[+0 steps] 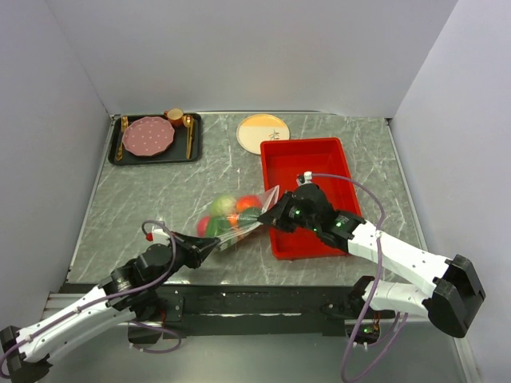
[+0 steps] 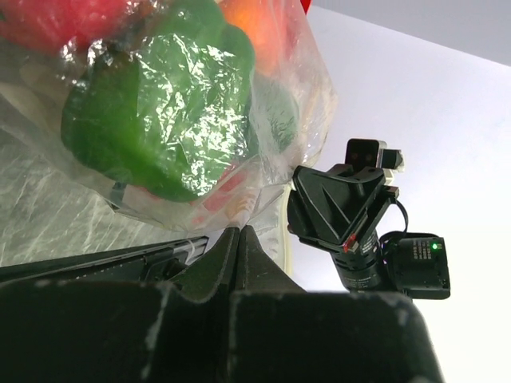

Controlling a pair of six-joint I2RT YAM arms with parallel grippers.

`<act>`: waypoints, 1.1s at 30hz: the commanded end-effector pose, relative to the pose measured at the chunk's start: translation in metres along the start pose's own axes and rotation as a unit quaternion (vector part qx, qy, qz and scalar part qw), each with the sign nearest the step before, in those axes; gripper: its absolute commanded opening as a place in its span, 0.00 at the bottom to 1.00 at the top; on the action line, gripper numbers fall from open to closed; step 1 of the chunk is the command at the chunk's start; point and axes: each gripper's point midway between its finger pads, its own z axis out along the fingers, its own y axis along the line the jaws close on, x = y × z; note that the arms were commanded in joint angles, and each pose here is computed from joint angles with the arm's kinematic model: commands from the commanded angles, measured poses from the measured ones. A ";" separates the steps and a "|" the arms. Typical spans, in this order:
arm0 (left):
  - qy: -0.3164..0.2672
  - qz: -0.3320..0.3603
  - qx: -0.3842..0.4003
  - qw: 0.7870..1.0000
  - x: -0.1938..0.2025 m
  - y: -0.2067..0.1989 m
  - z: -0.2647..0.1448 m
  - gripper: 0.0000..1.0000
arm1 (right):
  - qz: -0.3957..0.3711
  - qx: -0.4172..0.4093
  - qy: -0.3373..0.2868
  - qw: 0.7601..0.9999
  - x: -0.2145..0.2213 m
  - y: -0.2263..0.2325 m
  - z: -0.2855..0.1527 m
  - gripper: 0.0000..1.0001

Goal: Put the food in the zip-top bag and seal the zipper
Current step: Zip the zipper food storage bag at the center of the board.

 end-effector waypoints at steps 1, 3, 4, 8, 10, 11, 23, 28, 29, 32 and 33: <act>-0.056 0.008 -0.013 0.998 -0.022 0.000 -0.006 0.01 | -0.012 0.017 -0.057 0.998 -0.032 -0.004 0.000 0.05; -0.058 0.010 -0.009 0.998 -0.023 -0.004 -0.008 0.01 | -0.010 0.015 -0.057 0.998 -0.032 -0.003 0.001 0.05; -0.059 0.013 -0.010 0.998 -0.023 -0.004 -0.008 0.01 | -0.010 0.016 -0.057 0.998 -0.032 -0.004 0.002 0.06; -0.062 0.018 -0.012 0.998 -0.024 -0.005 -0.009 0.01 | -0.010 0.017 -0.056 0.998 -0.032 -0.004 0.002 0.06; -0.063 0.016 -0.009 0.998 -0.024 -0.007 -0.010 0.01 | -0.013 0.018 -0.056 0.998 -0.032 -0.004 0.002 0.06; -0.065 0.018 -0.012 0.998 -0.025 -0.006 -0.010 0.01 | -0.014 0.018 -0.058 0.998 -0.034 -0.004 0.002 0.06; -0.103 0.030 -0.015 0.994 -0.040 -0.014 -0.021 0.01 | -0.037 0.033 -0.060 0.997 -0.050 -0.007 0.009 0.06; -0.107 0.027 -0.019 0.994 -0.043 -0.012 -0.024 0.01 | -0.040 0.039 -0.061 0.997 -0.056 -0.008 0.013 0.06; -0.109 0.027 -0.021 0.993 -0.044 -0.011 -0.025 0.01 | -0.041 0.040 -0.063 0.996 -0.058 -0.008 0.013 0.06; -0.116 0.026 -0.021 0.993 -0.047 -0.012 -0.029 0.01 | -0.039 0.048 -0.071 0.996 -0.067 -0.012 0.013 0.06; -0.118 0.026 -0.019 0.993 -0.048 -0.013 -0.030 0.01 | -0.042 0.050 -0.074 0.995 -0.070 -0.013 0.012 0.06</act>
